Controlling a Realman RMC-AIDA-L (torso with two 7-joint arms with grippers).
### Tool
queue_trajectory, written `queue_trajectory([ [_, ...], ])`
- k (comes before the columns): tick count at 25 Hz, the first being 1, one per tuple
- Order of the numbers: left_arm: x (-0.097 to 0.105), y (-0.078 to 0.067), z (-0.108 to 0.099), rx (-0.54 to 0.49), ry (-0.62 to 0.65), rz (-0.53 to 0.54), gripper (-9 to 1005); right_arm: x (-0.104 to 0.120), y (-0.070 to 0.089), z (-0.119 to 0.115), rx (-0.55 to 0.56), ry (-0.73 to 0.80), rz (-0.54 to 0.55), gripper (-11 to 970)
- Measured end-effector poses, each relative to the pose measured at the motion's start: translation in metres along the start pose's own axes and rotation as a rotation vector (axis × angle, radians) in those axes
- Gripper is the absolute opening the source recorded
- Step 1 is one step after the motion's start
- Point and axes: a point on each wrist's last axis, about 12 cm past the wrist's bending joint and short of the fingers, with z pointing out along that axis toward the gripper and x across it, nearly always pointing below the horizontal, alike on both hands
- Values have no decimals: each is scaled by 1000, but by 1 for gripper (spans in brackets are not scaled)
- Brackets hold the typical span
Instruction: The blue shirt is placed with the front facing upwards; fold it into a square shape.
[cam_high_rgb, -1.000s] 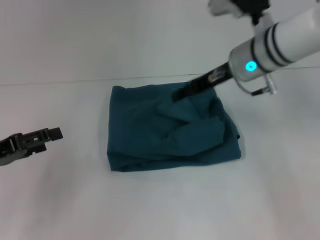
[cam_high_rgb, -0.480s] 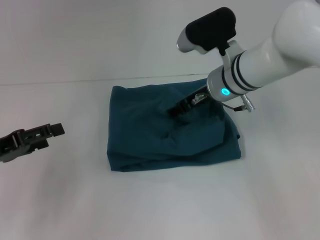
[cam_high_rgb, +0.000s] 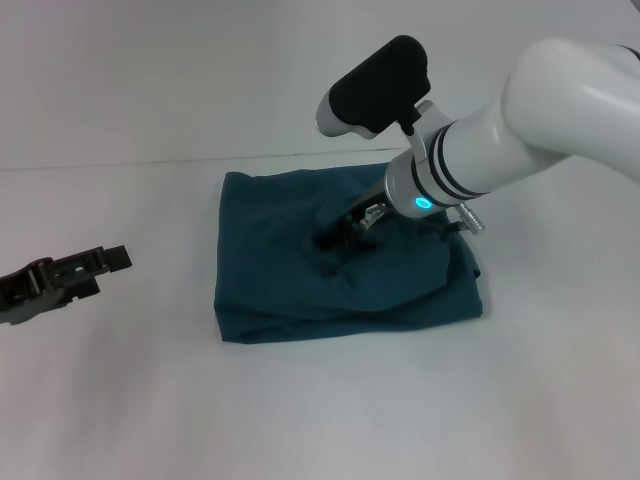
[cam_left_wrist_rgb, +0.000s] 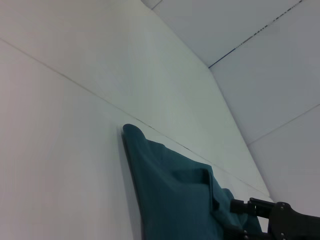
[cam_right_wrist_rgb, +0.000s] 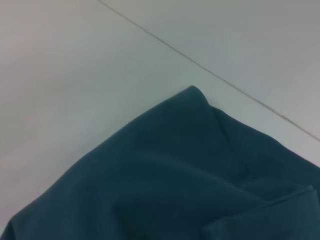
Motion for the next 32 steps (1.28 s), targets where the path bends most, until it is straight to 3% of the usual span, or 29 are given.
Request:
queue_trajectory([
  [11,-2,0,8,5,2,-5,873,3,0,4,34,-2,-22,756],
  [19,-4,-3,13,14,8,-2,872,5,-1,7,47,26,-21,547],
  [30,-4,-3,13,15,8,-3,872,4,-5,5,57,2,27,72],
  [32,-4,-3,13,15,8,-3,872,4,-9,2,64,-6,50,49],
])
